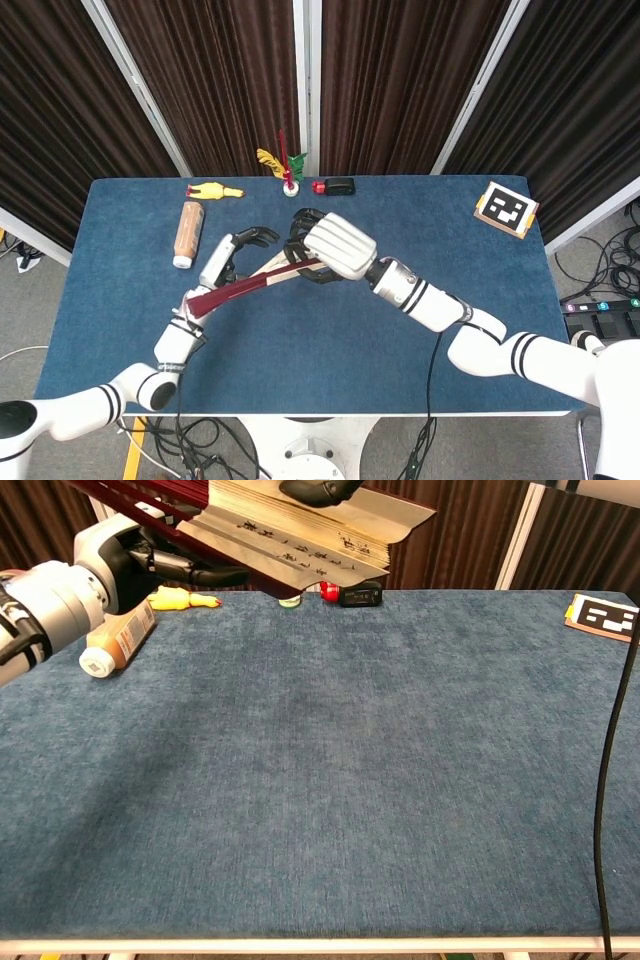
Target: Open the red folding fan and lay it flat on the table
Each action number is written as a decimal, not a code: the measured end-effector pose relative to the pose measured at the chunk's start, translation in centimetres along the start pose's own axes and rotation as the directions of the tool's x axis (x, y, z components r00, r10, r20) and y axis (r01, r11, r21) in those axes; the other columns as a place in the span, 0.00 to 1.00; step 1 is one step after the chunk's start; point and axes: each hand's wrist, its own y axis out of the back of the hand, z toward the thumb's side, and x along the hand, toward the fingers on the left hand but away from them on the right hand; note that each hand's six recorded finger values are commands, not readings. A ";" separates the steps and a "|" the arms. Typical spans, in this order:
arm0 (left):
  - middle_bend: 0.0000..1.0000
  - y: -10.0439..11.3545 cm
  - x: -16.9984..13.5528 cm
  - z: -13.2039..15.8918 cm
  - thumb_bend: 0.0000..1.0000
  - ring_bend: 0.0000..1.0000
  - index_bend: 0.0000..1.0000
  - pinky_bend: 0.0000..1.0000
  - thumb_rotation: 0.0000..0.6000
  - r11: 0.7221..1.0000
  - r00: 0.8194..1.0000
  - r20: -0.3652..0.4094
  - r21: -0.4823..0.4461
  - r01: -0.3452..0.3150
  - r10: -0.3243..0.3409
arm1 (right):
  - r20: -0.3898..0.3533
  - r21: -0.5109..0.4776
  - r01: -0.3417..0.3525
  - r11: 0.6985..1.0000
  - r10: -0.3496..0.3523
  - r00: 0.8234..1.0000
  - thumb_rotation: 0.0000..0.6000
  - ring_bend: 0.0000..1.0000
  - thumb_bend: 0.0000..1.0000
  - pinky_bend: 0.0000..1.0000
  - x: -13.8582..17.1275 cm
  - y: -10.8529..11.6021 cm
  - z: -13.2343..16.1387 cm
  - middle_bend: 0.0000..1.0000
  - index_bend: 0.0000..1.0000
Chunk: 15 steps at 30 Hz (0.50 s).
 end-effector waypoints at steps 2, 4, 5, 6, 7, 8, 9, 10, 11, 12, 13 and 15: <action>0.52 -0.1 0.1 -0.1 0.19 0.39 0.57 0.39 1.00 1.000 1.000 -0.003 0.005 -0.013 0.013 | 0.000 -0.002 -0.001 1.000 0.001 1.000 1.00 0.33 0.93 0.22 -0.1 -0.1 0.1 0.62 0.79; 0.55 -0.1 0.2 -0.2 0.20 0.41 0.60 0.40 1.00 1.000 1.000 -0.010 0.001 -0.021 0.021 | -0.002 -0.004 -0.001 1.000 0.001 1.000 1.00 0.33 0.93 0.22 -0.2 -0.2 0.2 0.62 0.79; 0.58 -0.2 0.2 -0.3 0.20 0.44 0.63 0.41 1.00 1.000 1.000 -0.012 0.000 -0.023 0.023 | -0.002 -0.005 0.000 1.000 0.000 1.000 1.00 0.33 0.93 0.22 -0.2 -0.3 0.2 0.62 0.79; 0.59 -0.3 0.2 -0.3 0.20 0.45 0.65 0.42 1.00 1.000 1.000 -0.014 -0.003 -0.024 0.024 | -0.003 -0.007 0.001 1.000 -0.001 1.000 1.00 0.33 0.93 0.22 -0.2 -0.3 0.3 0.62 0.79; 0.61 -0.3 0.2 -0.3 0.21 0.47 0.67 0.42 1.00 1.000 1.000 -0.015 -0.008 -0.026 0.026 | -0.003 -0.008 0.001 1.000 -0.001 1.000 1.00 0.33 0.94 0.22 -0.2 -0.4 0.4 0.62 0.79; 0.63 -0.4 0.2 -0.3 0.22 0.48 0.68 0.43 1.00 1.000 0.999 -0.016 -0.014 -0.028 0.028 | -0.002 -0.009 0.001 1.000 -0.001 1.000 1.00 0.33 0.94 0.22 -0.2 -0.5 0.4 0.62 0.79; 0.64 -0.4 0.2 -0.3 0.23 0.49 0.69 0.43 1.00 0.999 0.999 -0.017 -0.018 -0.029 0.029 | 0.000 -0.007 0.000 1.000 0.000 1.000 1.00 0.33 0.94 0.22 -0.2 -0.6 0.3 0.62 0.79; 0.65 -0.4 0.2 -0.4 0.24 0.49 0.70 0.43 1.00 0.999 0.999 -0.018 -0.022 -0.029 0.029 | 0.002 -0.006 0.000 1.000 0.001 1.000 1.00 0.33 0.94 0.22 -0.2 -0.7 0.3 0.62 0.79; 0.66 -0.5 0.2 -0.4 0.25 0.50 0.71 0.43 1.00 0.999 0.999 -0.020 -0.029 -0.029 0.029 | 0.004 -0.007 -0.002 1.000 0.002 1.000 1.00 0.33 0.94 0.22 -0.2 -0.8 0.2 0.62 0.79; 0.66 -0.5 0.2 -0.4 0.26 0.51 0.72 0.43 1.00 0.999 0.999 -0.021 -0.035 -0.029 0.029 | 0.007 -0.010 -0.003 1.000 0.004 1.000 1.00 0.33 0.94 0.22 -0.2 -0.9 0.2 0.62 0.79; 0.67 -0.5 0.1 -0.4 0.27 0.52 0.73 0.43 1.00 0.999 0.999 -0.023 -0.039 -0.030 0.029 | 0.008 -0.011 -0.004 1.000 0.004 1.000 1.00 0.33 0.94 0.22 -0.2 -1.0 0.2 0.62 0.79; 0.69 -0.5 0.2 -0.5 0.30 0.53 0.75 0.44 1.00 0.998 0.999 -0.024 -0.048 -0.035 0.034 | 0.009 -0.014 -0.005 1.000 0.005 1.000 1.00 0.33 0.95 0.22 -0.2 -1.3 0.2 0.62 0.79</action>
